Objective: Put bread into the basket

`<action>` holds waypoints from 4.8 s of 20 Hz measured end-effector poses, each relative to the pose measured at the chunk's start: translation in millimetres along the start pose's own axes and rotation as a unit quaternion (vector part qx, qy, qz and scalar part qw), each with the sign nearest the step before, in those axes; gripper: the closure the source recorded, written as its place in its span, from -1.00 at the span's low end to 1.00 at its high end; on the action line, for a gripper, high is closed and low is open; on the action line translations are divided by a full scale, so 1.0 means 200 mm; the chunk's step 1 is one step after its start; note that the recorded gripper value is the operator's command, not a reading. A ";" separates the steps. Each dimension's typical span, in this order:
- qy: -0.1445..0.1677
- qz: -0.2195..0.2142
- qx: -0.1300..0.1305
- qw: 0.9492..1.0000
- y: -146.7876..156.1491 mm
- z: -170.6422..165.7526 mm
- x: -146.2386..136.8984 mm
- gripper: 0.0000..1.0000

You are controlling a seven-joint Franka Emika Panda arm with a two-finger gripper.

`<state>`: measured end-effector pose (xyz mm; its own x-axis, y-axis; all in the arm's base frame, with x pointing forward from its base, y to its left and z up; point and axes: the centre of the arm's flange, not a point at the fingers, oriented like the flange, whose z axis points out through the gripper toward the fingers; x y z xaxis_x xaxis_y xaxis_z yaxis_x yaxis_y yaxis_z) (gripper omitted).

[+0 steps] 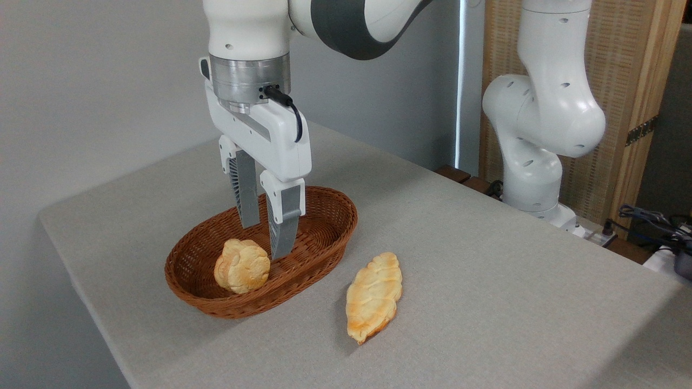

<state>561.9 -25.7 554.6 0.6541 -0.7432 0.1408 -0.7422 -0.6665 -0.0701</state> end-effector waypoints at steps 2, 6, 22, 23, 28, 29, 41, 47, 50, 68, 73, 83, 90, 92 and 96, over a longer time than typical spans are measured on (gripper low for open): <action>0.000 0.000 0.000 1.000 0.00 0.00 0.00 -1.00; 0.001 -0.001 0.001 1.000 0.00 -0.01 0.00 -1.00; -0.039 -0.065 -0.033 0.997 -0.17 0.20 -0.32 -1.00; -0.045 -0.073 -0.040 0.996 -0.18 0.24 -0.36 -1.00; -0.073 -0.083 -0.071 0.991 -0.14 0.42 -0.46 -1.00; -0.077 -0.084 -0.076 0.991 -0.13 0.45 -0.48 -1.00; -0.096 -0.088 -0.095 0.987 -0.10 0.57 -0.53 -1.00; -0.102 -0.088 -0.099 0.986 -0.10 0.61 -0.53 -1.00; -0.106 -0.087 -0.100 0.985 -0.10 0.63 -0.53 -1.00; -0.112 -0.080 -0.093 0.986 -0.10 0.67 -0.51 -0.15; -0.112 -0.080 -0.093 0.986 -0.10 0.67 -0.51 -0.15; -0.092 -0.079 -0.072 0.990 -0.15 0.56 -0.47 -0.15; -0.067 -0.082 -0.048 0.993 -0.19 0.39 -0.46 -0.15; -0.059 -0.082 -0.042 0.994 -0.20 0.33 -0.46 -0.16; -0.034 -0.080 -0.025 0.996 -0.22 0.19 -0.41 -0.16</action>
<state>545.4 62.2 507.9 0.7716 -0.6311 0.0798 -0.6329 -0.7742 -0.0034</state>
